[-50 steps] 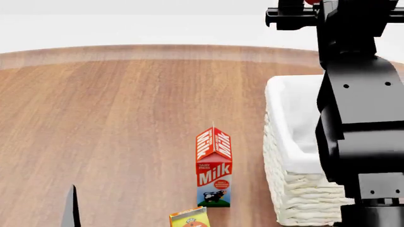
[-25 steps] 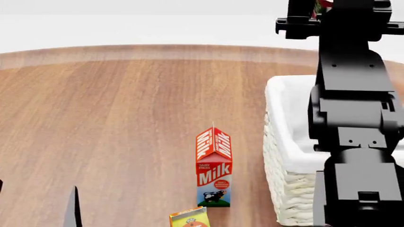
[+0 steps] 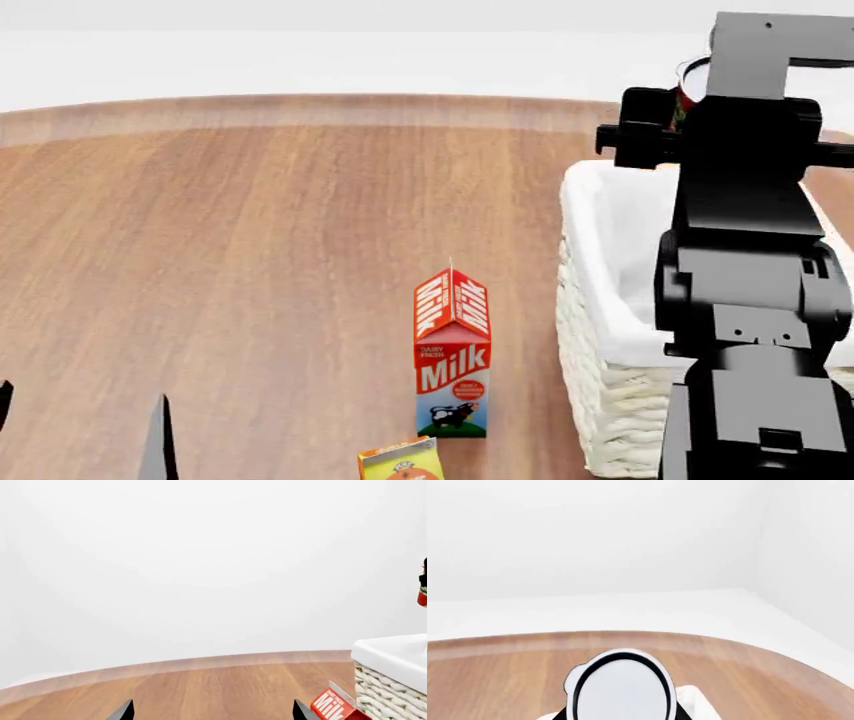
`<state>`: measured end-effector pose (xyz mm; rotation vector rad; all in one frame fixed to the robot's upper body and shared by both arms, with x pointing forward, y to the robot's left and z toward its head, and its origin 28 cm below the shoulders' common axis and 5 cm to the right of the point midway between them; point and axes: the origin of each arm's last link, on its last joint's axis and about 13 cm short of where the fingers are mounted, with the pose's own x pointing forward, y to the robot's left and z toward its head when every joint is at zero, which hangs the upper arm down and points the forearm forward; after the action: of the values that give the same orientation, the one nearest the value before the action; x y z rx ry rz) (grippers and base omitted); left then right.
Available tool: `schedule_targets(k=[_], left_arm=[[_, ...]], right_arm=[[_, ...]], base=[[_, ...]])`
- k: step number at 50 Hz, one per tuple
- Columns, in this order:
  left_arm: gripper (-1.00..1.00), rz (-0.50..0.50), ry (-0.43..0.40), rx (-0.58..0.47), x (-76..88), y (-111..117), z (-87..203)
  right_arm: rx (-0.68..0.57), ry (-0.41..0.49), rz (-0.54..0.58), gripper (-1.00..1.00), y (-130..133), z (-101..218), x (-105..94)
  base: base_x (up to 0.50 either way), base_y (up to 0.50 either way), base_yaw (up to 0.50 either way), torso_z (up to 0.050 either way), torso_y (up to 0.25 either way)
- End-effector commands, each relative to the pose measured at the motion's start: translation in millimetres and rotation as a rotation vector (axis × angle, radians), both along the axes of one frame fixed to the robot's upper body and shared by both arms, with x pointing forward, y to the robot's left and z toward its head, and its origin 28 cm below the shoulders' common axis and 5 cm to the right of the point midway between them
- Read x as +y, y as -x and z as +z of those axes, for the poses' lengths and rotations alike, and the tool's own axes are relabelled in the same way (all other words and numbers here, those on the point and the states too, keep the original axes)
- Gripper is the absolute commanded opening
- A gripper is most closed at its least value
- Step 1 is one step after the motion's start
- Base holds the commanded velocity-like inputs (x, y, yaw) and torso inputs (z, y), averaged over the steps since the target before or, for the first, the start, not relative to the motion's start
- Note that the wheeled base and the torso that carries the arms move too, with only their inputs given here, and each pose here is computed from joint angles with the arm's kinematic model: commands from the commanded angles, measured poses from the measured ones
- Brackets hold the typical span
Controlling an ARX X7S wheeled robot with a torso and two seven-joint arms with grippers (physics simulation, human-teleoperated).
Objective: Pick up the tomato sauce, and put it in the basket.
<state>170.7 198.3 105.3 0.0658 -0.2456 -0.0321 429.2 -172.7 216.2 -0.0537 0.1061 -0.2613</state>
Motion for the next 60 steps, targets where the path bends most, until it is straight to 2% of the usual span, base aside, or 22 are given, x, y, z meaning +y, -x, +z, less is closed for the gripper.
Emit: schedule_targets(k=[1,22,56,57,60], left_arm=[[1.0,-0.003,0.0,0.002,-0.3,0,0],[1.0,-0.009,-0.002,0.005,-1.2,-1,-2],[1.0,-0.01,-0.003,0.008,-1.8,0,-2],[1.0,-0.01,-0.003,0.008,-1.7,0,-2],[1.0,-0.009,-0.003,0.008,-1.5,0,-2]], right_arm=[[0.079,0.013,0.003,-1.0,4,-16,-0.8],[0.155,-0.036,-0.008,-1.0,12,-53,-1.7],[0.182,-0.08,-0.026,-1.0,17,-68,-2.8],[0.184,-0.082,-0.03,1.0,17,-68,-3.0],[0.185,-0.081,-0.033,1.0,17,-67,-3.2]], base=[[0.0,0.0,0.0,0.0,0.0],[0.0,0.0,0.0,0.0,0.0],[0.0,0.0,0.0,0.0,0.0],[0.0,0.0,0.0,0.0,0.0],[0.0,0.0,0.0,0.0,0.0]])
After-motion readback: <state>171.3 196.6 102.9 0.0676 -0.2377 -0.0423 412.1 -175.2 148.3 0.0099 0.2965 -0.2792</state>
